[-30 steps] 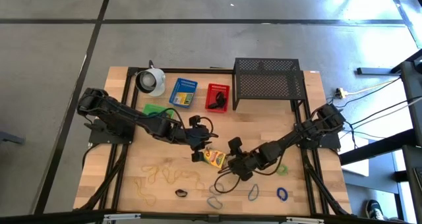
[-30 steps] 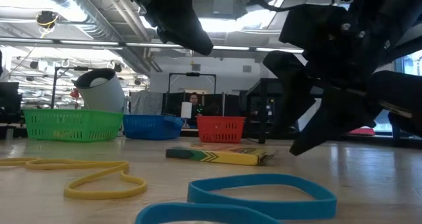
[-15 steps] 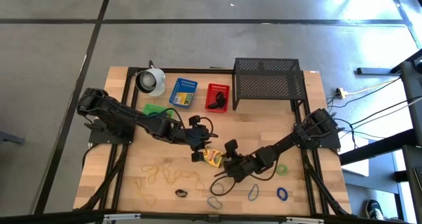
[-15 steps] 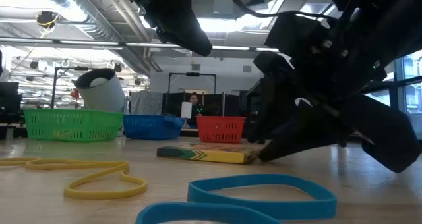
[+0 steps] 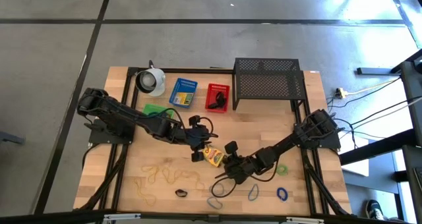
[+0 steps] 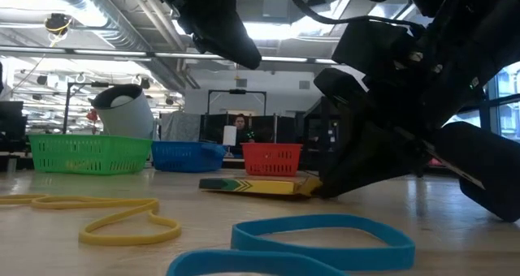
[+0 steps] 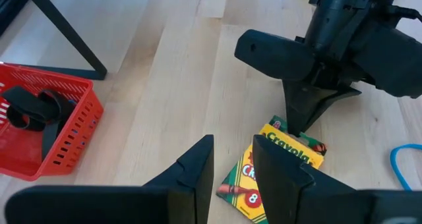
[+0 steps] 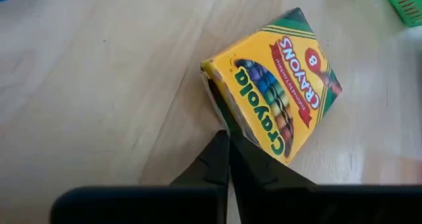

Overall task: Pick & Place Office Desk Supplies
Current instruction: Put the yellow crayon box into the blue bin

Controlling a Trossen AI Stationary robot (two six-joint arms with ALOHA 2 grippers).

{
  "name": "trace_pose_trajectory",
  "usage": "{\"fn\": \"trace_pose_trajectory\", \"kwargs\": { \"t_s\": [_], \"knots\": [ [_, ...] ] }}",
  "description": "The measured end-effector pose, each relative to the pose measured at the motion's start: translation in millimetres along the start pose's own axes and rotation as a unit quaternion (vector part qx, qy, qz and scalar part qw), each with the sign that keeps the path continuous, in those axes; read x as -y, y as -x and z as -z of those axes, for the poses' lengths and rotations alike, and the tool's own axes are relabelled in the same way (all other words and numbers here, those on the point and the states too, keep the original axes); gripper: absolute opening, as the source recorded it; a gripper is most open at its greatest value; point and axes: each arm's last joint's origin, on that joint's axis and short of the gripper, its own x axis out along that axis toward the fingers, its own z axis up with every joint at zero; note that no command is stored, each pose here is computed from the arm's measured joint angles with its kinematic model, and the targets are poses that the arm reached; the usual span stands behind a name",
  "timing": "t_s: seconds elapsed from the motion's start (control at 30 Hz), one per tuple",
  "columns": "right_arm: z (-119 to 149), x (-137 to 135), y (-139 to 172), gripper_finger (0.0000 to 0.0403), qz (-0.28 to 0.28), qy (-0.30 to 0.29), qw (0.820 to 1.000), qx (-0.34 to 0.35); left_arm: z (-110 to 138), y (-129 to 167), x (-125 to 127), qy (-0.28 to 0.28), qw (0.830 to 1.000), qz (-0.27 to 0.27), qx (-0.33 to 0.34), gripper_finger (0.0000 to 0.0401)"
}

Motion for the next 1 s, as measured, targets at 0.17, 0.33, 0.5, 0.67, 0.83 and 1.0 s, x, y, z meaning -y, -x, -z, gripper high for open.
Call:
{"fn": "trace_pose_trajectory", "kwargs": {
  "t_s": [0.17, 0.33, 0.5, 0.67, 0.83, 1.0],
  "knots": [
    [-2, 5, 8, 0.0005, -0.002, -0.003, 1.0, 0.004, 0, 0, 0, -0.014, 1.0, 0.001, 0.001, 0.0098],
    [-13, 20, 33, 0.0005, 0.0, -0.044, 0.998, 0.036, 1, 2, 8, -0.067, 0.997, 0.037, 0.002, 0.0098],
    [-24, 34, 56, 0.0005, -0.012, -0.098, 0.992, 0.079, 1, 10, 31, -0.107, 0.99, 0.086, 0.035, 0.0106],
    [-29, 41, 67, 0.0005, -0.016, -0.125, 0.987, 0.1, 2, 17, 48, -0.134, 0.985, 0.094, 0.061, 0.014],
    [-29, 43, 68, 0.0005, -0.017, -0.146, 0.984, 0.103, 4, 20, 57, -0.138, 0.983, 0.099, 0.07, 0.018],
    [-30, 46, 67, 0.0005, -0.014, -0.155, 0.982, 0.104, 11, 5, 59, -0.13, 0.988, 0.054, 0.057, 0.02]
  ]
}}
